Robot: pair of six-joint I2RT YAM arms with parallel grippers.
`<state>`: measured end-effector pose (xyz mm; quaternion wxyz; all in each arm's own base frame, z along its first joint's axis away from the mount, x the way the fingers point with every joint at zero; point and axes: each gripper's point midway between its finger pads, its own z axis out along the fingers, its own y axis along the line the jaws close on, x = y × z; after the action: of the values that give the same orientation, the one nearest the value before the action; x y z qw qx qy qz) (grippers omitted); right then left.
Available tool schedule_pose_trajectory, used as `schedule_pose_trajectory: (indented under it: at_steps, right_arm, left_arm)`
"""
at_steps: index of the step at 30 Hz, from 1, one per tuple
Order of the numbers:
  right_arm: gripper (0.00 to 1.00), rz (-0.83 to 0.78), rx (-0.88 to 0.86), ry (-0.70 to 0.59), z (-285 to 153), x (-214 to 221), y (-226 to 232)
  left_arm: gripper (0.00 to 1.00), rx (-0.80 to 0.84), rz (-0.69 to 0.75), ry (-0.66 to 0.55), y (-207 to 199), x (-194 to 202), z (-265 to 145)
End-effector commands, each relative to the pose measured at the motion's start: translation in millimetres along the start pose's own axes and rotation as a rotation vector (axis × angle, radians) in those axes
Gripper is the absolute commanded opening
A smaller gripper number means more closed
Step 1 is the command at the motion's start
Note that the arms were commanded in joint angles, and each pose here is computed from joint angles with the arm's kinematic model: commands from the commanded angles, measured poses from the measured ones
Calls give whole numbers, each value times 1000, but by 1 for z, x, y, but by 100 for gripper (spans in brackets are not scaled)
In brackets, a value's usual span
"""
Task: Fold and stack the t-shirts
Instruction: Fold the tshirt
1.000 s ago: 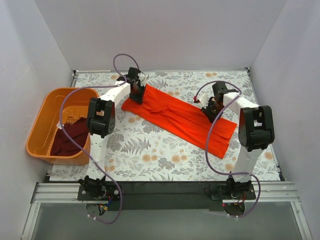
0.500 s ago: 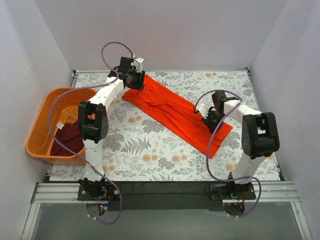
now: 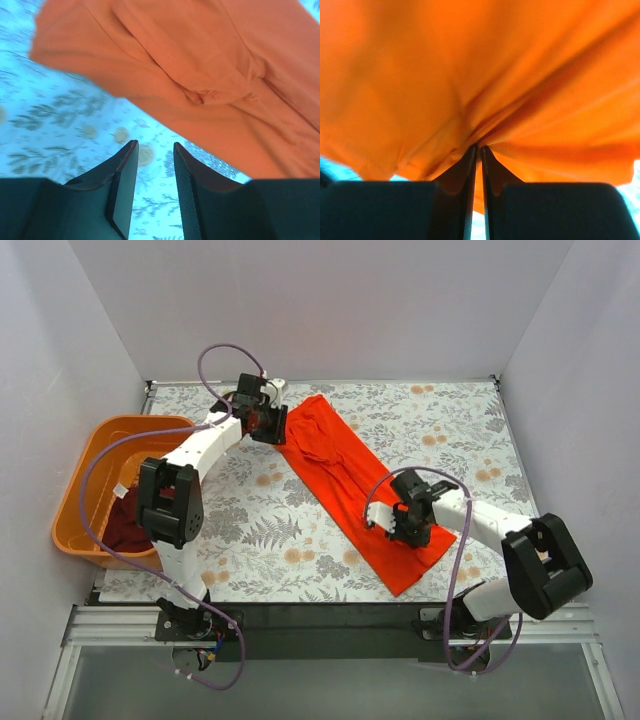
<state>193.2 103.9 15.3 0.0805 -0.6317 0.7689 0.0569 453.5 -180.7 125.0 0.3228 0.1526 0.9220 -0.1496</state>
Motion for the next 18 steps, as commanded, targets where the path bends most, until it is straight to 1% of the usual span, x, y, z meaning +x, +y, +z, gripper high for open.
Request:
schedule_pose_trajectory:
  at_steps: [1,5,6,9,10,11,12,13,14,15,16,18]
  right_arm:
    - [13,11,-212,64,4,15,73]
    - [13,-13,-216,4,-13,-7,71]
    - [13,-18,-203,-22,-20,-17,66]
    - [13,-18,-146,-58,-32,-30,49]
    - [13,-15,-123,-82,-39,-38,41]
    - [14,-7,-108,-97,-44,-42,35]
    - [14,21,-96,-107,-47,-43,28]
    - [15,31,-81,-122,-52,-46,22]
    - [15,42,-72,-122,-53,-45,17]
    - [15,59,-59,-107,-53,-40,10]
    - [15,63,-56,-100,-52,-37,7]
    - [14,43,-59,-73,-46,-26,3]
  left_arm:
    - [33,10,43,64,-34,22,13]
    - [30,-18,24,107,-32,29,47]
    - [30,-16,18,121,-31,29,61]
    - [27,-20,-3,147,-31,28,78]
    - [26,-28,-13,184,-28,39,90]
    - [24,-49,-16,193,-24,41,96]
    - [23,-57,-16,187,-22,37,100]
    - [22,-68,-7,211,-18,45,112]
    - [22,-90,8,212,-12,44,117]
    - [21,-116,27,200,-7,40,122]
    - [20,-127,60,190,-1,35,137]
    - [20,-178,97,150,13,20,152]
